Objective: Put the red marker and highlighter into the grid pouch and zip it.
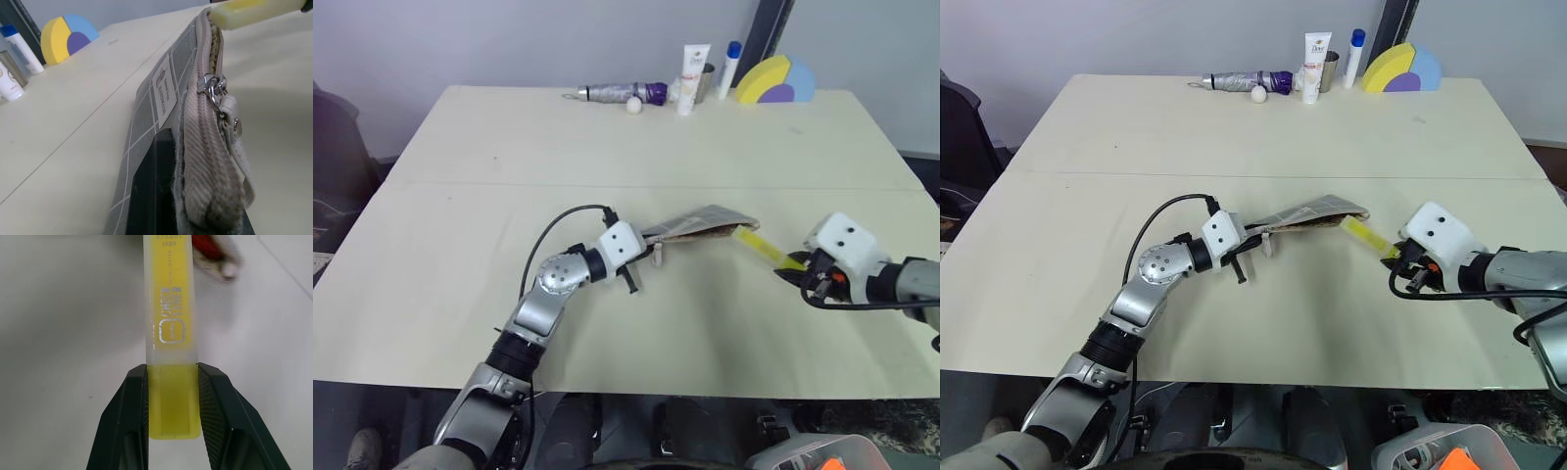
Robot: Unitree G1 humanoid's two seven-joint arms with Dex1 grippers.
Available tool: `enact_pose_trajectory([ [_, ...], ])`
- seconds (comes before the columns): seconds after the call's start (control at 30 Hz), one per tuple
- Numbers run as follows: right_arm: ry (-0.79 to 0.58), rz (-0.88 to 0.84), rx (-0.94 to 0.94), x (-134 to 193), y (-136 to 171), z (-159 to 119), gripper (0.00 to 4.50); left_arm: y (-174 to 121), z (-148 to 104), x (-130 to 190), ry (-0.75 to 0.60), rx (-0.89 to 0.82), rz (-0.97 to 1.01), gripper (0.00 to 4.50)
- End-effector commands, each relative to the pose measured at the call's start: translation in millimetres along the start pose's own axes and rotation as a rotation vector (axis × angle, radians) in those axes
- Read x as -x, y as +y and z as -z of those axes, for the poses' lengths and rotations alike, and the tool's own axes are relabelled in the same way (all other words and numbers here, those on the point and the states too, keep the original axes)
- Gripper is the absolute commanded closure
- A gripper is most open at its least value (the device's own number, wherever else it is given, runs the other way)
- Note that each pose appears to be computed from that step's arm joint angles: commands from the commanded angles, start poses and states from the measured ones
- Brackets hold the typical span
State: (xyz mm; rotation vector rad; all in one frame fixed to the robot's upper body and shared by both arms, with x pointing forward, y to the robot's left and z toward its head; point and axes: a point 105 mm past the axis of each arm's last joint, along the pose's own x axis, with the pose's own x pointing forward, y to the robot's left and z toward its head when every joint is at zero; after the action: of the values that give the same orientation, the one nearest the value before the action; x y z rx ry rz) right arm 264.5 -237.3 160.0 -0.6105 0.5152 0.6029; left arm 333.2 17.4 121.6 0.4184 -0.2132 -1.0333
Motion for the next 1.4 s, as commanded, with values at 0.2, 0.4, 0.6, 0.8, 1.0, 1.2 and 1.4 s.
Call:
enact_pose_trajectory([
  [0.2,0.005,0.004,0.057,-2,-3,-10,3.68,-7,-16,-1,-0.044,-0.127,0.056,4.5],
  [0.4,0.034,-0.032,0.134,-9,4,-14,3.68,-15,-15,0,-0.039,-0.201,0.105,4.5],
  [0.6,0.045,-0.112,0.281,-18,20,-29,3.68,-22,-13,-1,-0.033,-0.28,0.16,4.5],
  [0.8,0.021,-0.186,0.394,-34,37,-43,3.68,-31,-13,-2,-0.037,-0.311,0.214,4.5],
  [1.0,0.011,-0.202,0.414,-38,38,-50,3.68,-30,-12,-1,-0.032,-0.311,0.222,4.5],
  [1.2,-0.051,-0.156,0.37,-22,23,-64,0.76,-22,-13,0,-0.035,-0.246,0.177,4.5],
  [1.4,-0.17,-0.15,0.263,9,9,-79,0.11,-3,-23,-2,-0.069,-0.07,0.077,4.5],
])
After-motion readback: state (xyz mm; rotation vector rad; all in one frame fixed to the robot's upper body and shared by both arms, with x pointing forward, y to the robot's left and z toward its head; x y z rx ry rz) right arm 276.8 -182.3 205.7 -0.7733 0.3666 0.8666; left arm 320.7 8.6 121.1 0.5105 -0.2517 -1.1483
